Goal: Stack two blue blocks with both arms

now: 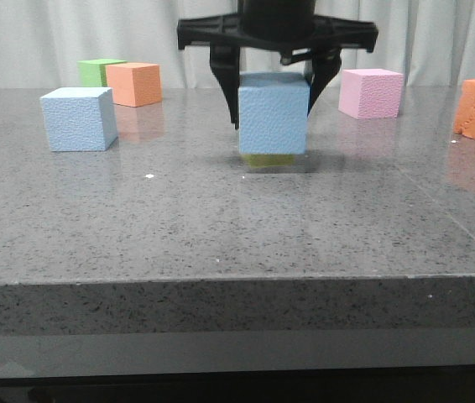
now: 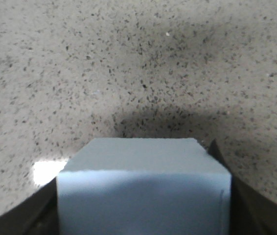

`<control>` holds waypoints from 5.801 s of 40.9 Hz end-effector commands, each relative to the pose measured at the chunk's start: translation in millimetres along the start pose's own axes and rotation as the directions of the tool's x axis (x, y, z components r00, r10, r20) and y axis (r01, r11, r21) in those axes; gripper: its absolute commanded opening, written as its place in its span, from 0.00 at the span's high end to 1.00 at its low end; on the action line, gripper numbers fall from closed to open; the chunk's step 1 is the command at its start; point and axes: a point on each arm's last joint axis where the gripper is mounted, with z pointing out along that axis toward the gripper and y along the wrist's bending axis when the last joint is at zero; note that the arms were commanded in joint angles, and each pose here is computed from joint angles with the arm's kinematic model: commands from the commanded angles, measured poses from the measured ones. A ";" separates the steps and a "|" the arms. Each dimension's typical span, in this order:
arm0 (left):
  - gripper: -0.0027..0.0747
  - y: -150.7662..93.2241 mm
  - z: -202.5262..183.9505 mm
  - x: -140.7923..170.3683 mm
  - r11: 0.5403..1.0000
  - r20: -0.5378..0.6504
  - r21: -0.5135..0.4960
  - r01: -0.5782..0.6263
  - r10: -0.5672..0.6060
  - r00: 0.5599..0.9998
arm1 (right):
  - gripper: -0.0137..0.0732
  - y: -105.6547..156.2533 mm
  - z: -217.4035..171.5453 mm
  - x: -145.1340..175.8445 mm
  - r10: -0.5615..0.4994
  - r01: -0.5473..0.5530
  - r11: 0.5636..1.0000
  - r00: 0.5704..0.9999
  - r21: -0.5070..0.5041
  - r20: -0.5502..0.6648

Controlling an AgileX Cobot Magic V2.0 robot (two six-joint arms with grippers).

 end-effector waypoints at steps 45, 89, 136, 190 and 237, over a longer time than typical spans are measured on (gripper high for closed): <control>0.28 -0.3 -0.1 -14.5 1.000 0.095 0.001 0.017 -0.017 0.995 | 0.14 -13.8 -98.0 -13.8 -0.198 0.217 0.972 0.964 -0.095 0.176; 0.28 -0.3 -0.1 -14.5 1.000 0.095 0.001 0.017 -0.017 0.995 | 0.14 -166.9 -203.7 131.3 -0.371 0.526 0.825 0.780 -0.206 0.505; 0.28 -0.9 -0.1 -14.6 1.000 0.096 0.013 0.015 -0.016 0.995 | 0.14 -199.4 -217.7 194.5 -0.318 0.533 0.825 0.711 -0.186 0.627; 0.23 -89.1 283.9 -59.1 0.979 -0.480 0.138 -0.152 0.201 0.854 | 0.14 -199.4 -217.7 194.5 -0.318 0.533 0.825 0.711 -0.186 0.627; 0.31 -103.2 376.1 5.9 0.998 -0.666 -0.037 0.053 -0.064 0.743 | 0.14 -199.4 -217.7 194.5 -0.318 0.533 0.825 0.711 -0.186 0.627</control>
